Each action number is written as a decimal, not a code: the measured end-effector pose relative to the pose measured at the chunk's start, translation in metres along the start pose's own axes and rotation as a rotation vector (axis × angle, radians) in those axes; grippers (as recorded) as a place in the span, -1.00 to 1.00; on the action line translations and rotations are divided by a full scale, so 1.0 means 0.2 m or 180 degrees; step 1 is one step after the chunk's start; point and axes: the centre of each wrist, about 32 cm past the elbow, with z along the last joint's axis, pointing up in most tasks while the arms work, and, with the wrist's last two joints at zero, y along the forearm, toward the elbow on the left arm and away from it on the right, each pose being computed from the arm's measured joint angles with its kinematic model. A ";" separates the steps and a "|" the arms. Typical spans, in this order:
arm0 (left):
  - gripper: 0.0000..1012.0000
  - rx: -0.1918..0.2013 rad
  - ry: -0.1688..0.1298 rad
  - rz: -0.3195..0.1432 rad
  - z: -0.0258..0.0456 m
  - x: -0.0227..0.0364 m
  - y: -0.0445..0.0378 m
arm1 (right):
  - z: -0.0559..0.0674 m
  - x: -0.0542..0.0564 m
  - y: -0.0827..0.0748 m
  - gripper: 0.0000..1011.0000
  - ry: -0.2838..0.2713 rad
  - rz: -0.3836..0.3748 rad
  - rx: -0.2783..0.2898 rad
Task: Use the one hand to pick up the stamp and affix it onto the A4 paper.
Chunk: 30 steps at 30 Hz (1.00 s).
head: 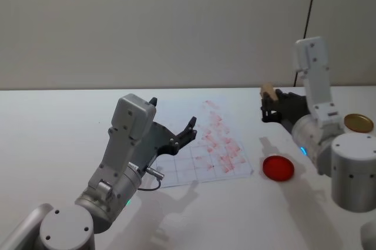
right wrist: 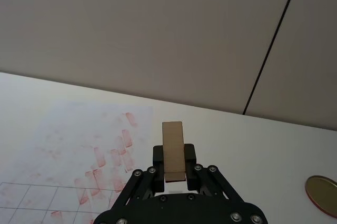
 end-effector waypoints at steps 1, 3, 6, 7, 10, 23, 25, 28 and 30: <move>0.96 0.0000 0.0000 0.0000 0.000 0.000 0.000 | 0.00 0.01 -0.01 -0.59 0.0021 -0.0020 0.0007; 0.96 0.0000 0.0000 0.0000 0.000 0.000 0.000 | 0.01 0.02 -0.03 -0.59 0.0042 -0.0034 0.0009; 0.96 0.0000 0.0000 0.0000 0.000 0.000 0.000 | 0.00 0.04 -0.05 -0.59 0.0091 -0.0057 -0.0003; 0.96 0.0000 0.0000 0.0000 0.000 0.000 0.000 | 0.00 0.04 -0.06 -0.59 0.0101 -0.0061 -0.0010; 0.96 0.0000 0.0000 0.0000 0.000 0.000 0.000 | -0.01 0.06 -0.08 -0.59 0.0148 -0.0071 -0.0048; 0.96 0.0000 0.0000 0.0000 0.000 0.000 0.000 | -0.14 0.09 -0.16 -0.59 0.0276 -0.0005 -0.0322; 0.96 0.0000 0.0000 0.0000 0.000 0.000 0.000 | -0.16 0.09 -0.16 -0.59 0.0282 0.0009 -0.0355; 0.96 0.0000 0.0000 0.0000 0.000 0.000 0.000 | -0.18 0.09 -0.17 -0.59 0.0291 0.0036 -0.0417; 0.96 0.0000 0.0000 0.0000 0.000 0.000 0.000 | -0.21 0.09 -0.17 -0.59 0.0295 0.0055 -0.0465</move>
